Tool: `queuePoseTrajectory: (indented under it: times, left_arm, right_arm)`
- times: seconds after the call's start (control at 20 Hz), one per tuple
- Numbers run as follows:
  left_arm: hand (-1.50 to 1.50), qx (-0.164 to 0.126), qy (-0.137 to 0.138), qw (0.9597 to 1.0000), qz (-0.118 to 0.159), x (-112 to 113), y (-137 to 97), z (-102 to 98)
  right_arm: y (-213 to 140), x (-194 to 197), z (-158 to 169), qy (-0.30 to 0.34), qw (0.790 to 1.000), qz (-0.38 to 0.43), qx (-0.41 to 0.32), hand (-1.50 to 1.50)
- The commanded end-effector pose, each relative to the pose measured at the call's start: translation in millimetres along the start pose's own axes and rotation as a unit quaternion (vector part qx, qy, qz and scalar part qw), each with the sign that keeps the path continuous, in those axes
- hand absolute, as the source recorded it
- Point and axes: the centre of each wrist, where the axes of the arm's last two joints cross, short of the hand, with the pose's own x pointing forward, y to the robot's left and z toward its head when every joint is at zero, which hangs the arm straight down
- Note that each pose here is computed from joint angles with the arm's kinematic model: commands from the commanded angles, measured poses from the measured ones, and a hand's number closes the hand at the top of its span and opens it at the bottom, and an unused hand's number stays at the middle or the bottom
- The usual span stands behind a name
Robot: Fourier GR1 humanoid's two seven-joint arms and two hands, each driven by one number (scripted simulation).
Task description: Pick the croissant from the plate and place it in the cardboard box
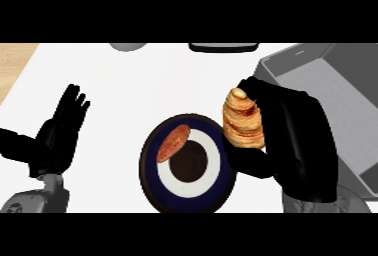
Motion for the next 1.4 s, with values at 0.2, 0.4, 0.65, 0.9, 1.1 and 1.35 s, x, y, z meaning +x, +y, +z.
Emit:
queuePoseTrajectory:
  times: [0.2,0.4,0.65,0.9,1.1,1.35]
  left_arm:
    - [0.00,-0.004,0.002,1.0000,0.000,7,4,-3]
    - [0.00,0.000,-0.004,1.0000,0.005,-8,3,-1]
    - [0.00,-0.008,0.000,1.0000,-0.001,4,1,-4]
    - [0.00,-0.013,-0.006,0.9999,0.000,12,-8,-3]
    - [0.00,-0.011,-0.002,0.9999,0.004,-2,-7,-3]
    - [0.00,-0.014,-0.009,0.9999,0.003,13,-8,-3]
  right_arm:
    - [-15,-75,-41,0.056,0.998,0.016,-0.022,1.50]
    - [-6,-97,-67,0.065,0.993,0.082,-0.058,1.50]
    - [3,-141,-85,0.077,0.989,0.115,-0.043,1.50]
    - [20,-193,-104,0.082,0.987,0.136,-0.018,1.50]
    - [16,-218,-109,0.118,0.960,0.237,0.087,1.50]
    - [35,-255,-118,0.189,0.937,0.225,0.189,-1.50]
